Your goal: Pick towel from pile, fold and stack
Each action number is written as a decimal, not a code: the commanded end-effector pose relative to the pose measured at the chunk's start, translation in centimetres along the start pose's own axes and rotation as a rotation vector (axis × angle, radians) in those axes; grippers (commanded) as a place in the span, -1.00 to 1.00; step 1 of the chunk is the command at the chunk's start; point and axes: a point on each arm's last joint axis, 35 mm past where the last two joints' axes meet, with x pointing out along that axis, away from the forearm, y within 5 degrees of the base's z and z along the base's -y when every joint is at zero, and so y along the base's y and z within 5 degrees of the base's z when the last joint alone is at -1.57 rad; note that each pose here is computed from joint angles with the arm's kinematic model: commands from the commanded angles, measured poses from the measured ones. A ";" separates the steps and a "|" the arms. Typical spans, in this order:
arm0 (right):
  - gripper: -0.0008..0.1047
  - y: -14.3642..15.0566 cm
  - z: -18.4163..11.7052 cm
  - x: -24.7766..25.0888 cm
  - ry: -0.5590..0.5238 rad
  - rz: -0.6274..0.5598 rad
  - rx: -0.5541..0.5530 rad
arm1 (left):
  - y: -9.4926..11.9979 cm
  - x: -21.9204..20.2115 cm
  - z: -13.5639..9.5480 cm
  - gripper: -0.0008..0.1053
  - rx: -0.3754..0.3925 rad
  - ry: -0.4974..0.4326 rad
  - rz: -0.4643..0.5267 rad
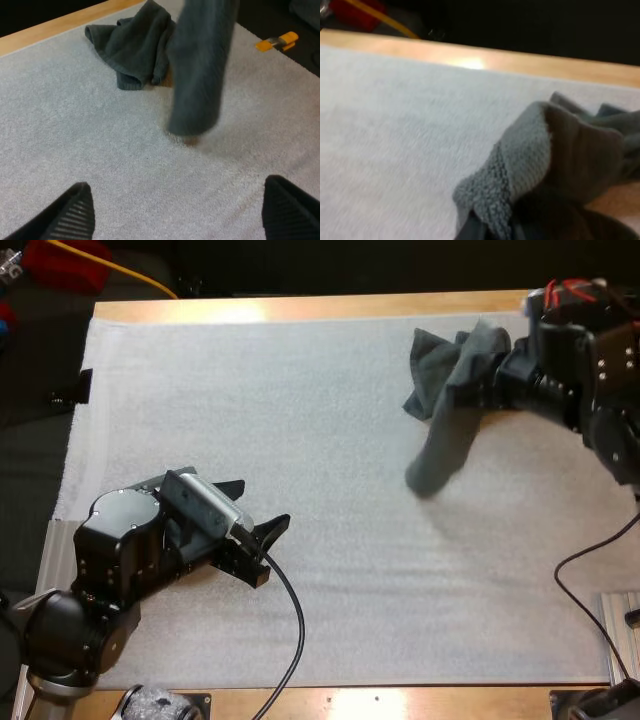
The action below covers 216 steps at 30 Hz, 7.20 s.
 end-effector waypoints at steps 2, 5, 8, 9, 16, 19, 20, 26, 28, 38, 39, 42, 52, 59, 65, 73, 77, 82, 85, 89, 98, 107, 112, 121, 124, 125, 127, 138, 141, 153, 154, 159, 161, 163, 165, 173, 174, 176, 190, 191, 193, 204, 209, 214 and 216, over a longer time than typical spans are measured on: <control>-0.94 1.0 0.0 -0.9 0.007 0.026 -0.036 | -0.2 -0.2 0.2 0.29 -0.002 -0.008 -0.002; -0.94 2.8 -0.1 -1.1 0.020 0.072 -0.071 | -0.2 -0.2 0.2 0.29 -0.002 -0.008 -0.002; -0.94 5.0 0.1 -1.3 0.014 0.127 -0.122 | -0.2 -0.2 0.2 0.29 -0.002 -0.008 -0.002; -0.94 5.8 0.1 -1.4 0.009 0.146 -0.131 | -0.2 -0.2 0.2 0.29 -0.002 -0.008 -0.002; -0.94 9.8 0.0 -2.2 -0.004 0.197 -0.193 | -0.2 -0.2 0.2 0.29 -0.002 -0.008 -0.002; -0.94 11.0 -0.2 -2.2 0.004 0.185 -0.224 | -0.2 -0.2 0.2 0.29 -0.002 -0.008 -0.002; -0.94 11.1 -0.3 -2.1 0.011 0.189 -0.229 | -0.2 -0.2 0.2 0.29 -0.002 -0.008 -0.002; -0.94 11.9 -1.2 0.8 0.156 0.189 -0.257 | -0.2 -0.2 0.2 0.29 -0.002 -0.008 -0.002; -0.94 12.3 -1.5 2.0 0.200 0.188 -0.266 | -0.2 -0.2 0.2 0.29 -0.002 -0.008 -0.002; -0.94 13.4 -3.5 7.9 0.426 0.095 -0.350 | -0.2 -0.2 0.2 0.29 -0.002 -0.008 -0.002; -0.94 13.4 -3.7 8.3 0.451 0.072 -0.373 | -0.2 -0.2 0.2 0.29 -0.002 -0.008 -0.002; -0.94 13.3 -4.4 9.5 0.508 0.054 -0.403 | -0.2 -0.2 0.2 0.29 -0.002 -0.008 -0.002; -0.94 11.6 -10.1 13.5 0.687 0.030 -0.388 | -0.2 -0.2 0.2 0.29 -0.002 -0.008 -0.002; -0.94 11.5 -14.2 15.6 0.738 0.039 -0.381 | -0.2 -0.2 0.2 0.29 -0.002 -0.008 -0.002; -0.94 11.6 -16.0 16.6 0.725 0.038 -0.374 | -0.2 -0.2 0.2 0.29 -0.002 -0.008 -0.002; -0.88 9.5 -17.6 17.2 0.783 -0.033 -0.287 | -0.2 -0.2 0.2 0.29 -0.002 -0.008 -0.002; -0.57 8.4 -17.8 17.1 0.810 -0.056 -0.250 | -0.2 -0.2 0.2 0.29 -0.002 -0.008 -0.002; -0.05 7.6 -17.3 16.2 0.793 -0.205 -0.278 | -0.2 -0.2 0.2 0.29 -0.002 -0.008 -0.002; 0.27 7.3 -16.7 15.3 0.759 -0.269 -0.294 | -0.2 -0.2 0.2 0.29 -0.002 -0.008 -0.002; 0.34 6.9 -15.5 13.0 0.686 -0.276 -0.272 | -0.2 -0.2 0.2 0.29 -0.002 -0.008 -0.002; 0.34 7.0 -13.6 7.5 0.523 -0.136 -0.166 | -0.2 -0.1 0.2 0.29 -0.003 -0.005 -0.002; 0.34 8.2 -13.0 4.2 0.422 -0.063 -0.094 | -0.2 -0.1 0.2 0.29 -0.004 -0.004 -0.002; 0.34 8.3 -13.2 4.0 0.424 -0.074 -0.003 | -0.1 -0.1 -0.1 0.29 -0.012 0.015 0.001; 0.34 6.6 -15.3 5.9 0.467 -0.112 0.196 | 0.0 -0.1 -0.7 0.29 -0.030 0.068 0.009; 0.34 6.1 -16.7 6.8 0.495 -0.086 0.253 | 0.0 -0.1 -0.7 0.29 -0.027 0.067 0.009; 0.34 5.9 -17.1 7.1 0.500 -0.075 0.267 | 0.0 -0.1 -0.7 0.29 -0.027 0.067 0.009; 0.34 5.6 -17.9 7.7 0.503 -0.069 0.301 | 0.0 -0.1 -0.7 0.29 -0.027 0.067 0.009; 0.34 3.4 -21.6 11.1 0.376 0.020 0.702 | 0.0 -0.1 -0.7 0.29 -0.027 0.067 0.009; 0.34 3.3 -22.1 11.7 0.330 0.031 0.769 | 0.0 -0.1 -0.7 0.29 -0.027 0.067 0.009; 0.34 3.6 -24.4 14.9 0.382 0.006 0.847 | 0.0 -0.1 -0.8 0.29 -0.031 0.077 0.011; 0.34 3.7 -24.5 15.1 0.385 0.009 0.851 | 0.0 -0.1 -0.8 0.29 -0.032 0.079 0.011; 0.34 3.9 -24.9 16.3 0.405 0.046 0.909 | 0.0 -0.1 -0.9 0.29 -0.037 0.092 0.013; 0.34 3.9 -25.0 16.7 0.409 0.056 0.918 | 0.0 -0.1 -0.9 0.29 -0.037 0.092 0.013; 0.33 4.0 -25.1 17.1 0.409 0.064 0.919 | 0.0 -0.1 -0.9 0.29 -0.037 0.092 0.013; 0.24 4.0 -25.2 17.2 0.415 0.061 0.923 | 0.0 -0.1 -0.9 0.29 -0.037 0.092 0.013; -0.45 3.9 -24.8 17.5 0.369 0.069 0.921 | 0.0 -0.1 -0.9 0.29 -0.037 0.092 0.013; -0.53 3.9 -24.7 17.5 0.359 0.072 0.920 | 0.0 -0.1 -0.9 0.29 -0.037 0.092 0.013; -0.67 3.9 -24.6 17.5 0.350 0.075 0.920 | 0.0 -0.1 -0.9 0.29 -0.037 0.092 0.013; -0.96 3.4 -21.1 14.6 0.179 0.145 0.700 | 0.0 -0.1 -0.9 0.29 -0.037 0.092 0.013; -0.96 3.3 -20.7 14.2 0.166 0.139 0.682 | 0.0 -0.1 -0.9 0.29 -0.037 0.092 0.013; -0.96 3.0 -19.3 12.8 0.131 0.113 0.606 | 0.0 -0.1 -0.9 0.29 -0.037 0.092 0.013; -0.96 2.3 -10.8 5.3 0.011 -0.033 0.175 | 0.0 -0.1 -0.9 0.29 -0.037 0.092 0.013; -0.96 2.8 -7.3 2.4 -0.060 -0.108 0.032 | 0.0 -0.1 -0.9 0.29 -0.037 0.092 0.013; -0.96 3.1 -4.5 -0.2 -0.140 -0.197 -0.076 | 0.0 -0.1 -0.9 0.29 -0.037 0.092 0.013; -0.96 3.1 -3.9 -0.8 -0.155 -0.231 -0.110 | 0.0 -0.1 -0.9 0.29 -0.037 0.092 0.013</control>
